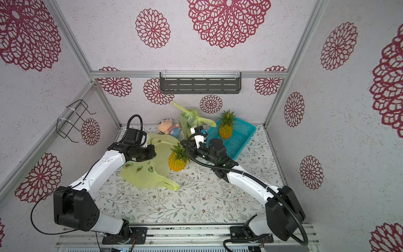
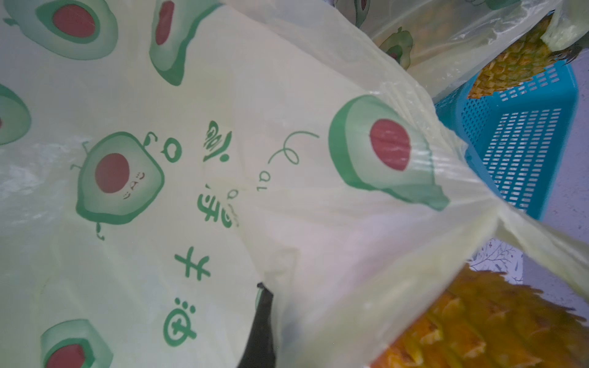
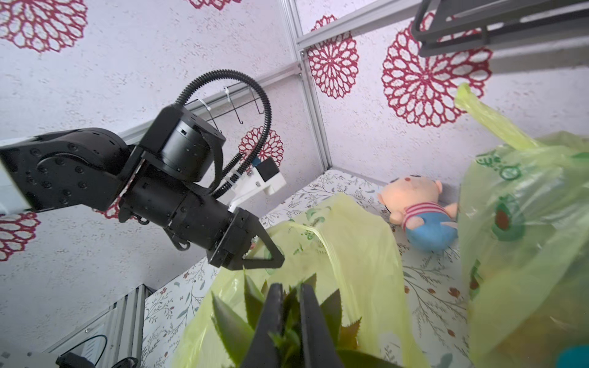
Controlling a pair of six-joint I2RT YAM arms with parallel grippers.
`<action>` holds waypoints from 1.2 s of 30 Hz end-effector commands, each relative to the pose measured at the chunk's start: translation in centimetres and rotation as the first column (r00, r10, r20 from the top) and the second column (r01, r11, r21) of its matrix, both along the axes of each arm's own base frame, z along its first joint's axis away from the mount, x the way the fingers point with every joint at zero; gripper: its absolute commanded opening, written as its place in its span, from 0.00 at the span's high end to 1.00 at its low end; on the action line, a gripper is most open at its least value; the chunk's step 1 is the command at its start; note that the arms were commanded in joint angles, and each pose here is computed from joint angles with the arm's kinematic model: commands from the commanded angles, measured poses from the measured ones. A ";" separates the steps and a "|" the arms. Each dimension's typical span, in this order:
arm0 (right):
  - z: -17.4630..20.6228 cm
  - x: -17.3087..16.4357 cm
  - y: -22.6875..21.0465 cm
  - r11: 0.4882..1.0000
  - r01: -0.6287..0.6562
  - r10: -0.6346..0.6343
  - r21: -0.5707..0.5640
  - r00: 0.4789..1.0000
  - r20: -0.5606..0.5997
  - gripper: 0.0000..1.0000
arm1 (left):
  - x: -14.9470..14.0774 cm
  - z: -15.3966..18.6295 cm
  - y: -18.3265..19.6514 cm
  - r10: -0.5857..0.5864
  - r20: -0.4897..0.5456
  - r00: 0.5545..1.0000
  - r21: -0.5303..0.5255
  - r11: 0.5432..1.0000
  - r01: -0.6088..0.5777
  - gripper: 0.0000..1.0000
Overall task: Place the pineapple into a plastic bag & tie a knot
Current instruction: Place the pineapple in the plastic bag.
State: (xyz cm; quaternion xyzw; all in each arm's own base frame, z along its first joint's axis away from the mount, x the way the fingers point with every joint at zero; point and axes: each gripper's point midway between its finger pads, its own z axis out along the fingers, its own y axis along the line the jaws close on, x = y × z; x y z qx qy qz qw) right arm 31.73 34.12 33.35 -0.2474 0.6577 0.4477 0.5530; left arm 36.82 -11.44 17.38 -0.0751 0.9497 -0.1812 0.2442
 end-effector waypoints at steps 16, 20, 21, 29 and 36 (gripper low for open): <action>5.6 1.0 5.3 0.997 -0.046 0.026 0.069 0.963 0.269 1.00 | -0.9 4.6 -0.2 0.010 0.099 0.995 -0.063 0.998 -0.004 1.00; 4.9 0.7 6.4 0.995 -0.090 0.069 0.049 0.946 0.316 1.00 | -1.0 4.5 -0.4 -0.007 0.094 0.996 -0.064 0.998 0.013 1.00; 5.6 0.4 6.4 0.992 -0.108 0.081 0.067 0.942 0.326 1.00 | -1.1 4.4 -0.4 -0.019 0.090 0.996 -0.061 0.998 0.024 1.00; 8.2 -0.9 6.1 0.977 -0.156 0.084 0.146 0.908 0.410 1.00 | -2.3 3.2 -0.2 -0.087 0.035 0.996 -0.001 0.996 0.088 1.00; 4.1 -0.3 6.4 0.988 -0.128 0.084 0.091 0.920 0.384 1.00 | -3.0 1.7 -0.8 -0.146 -0.018 0.989 -0.013 0.989 0.146 1.00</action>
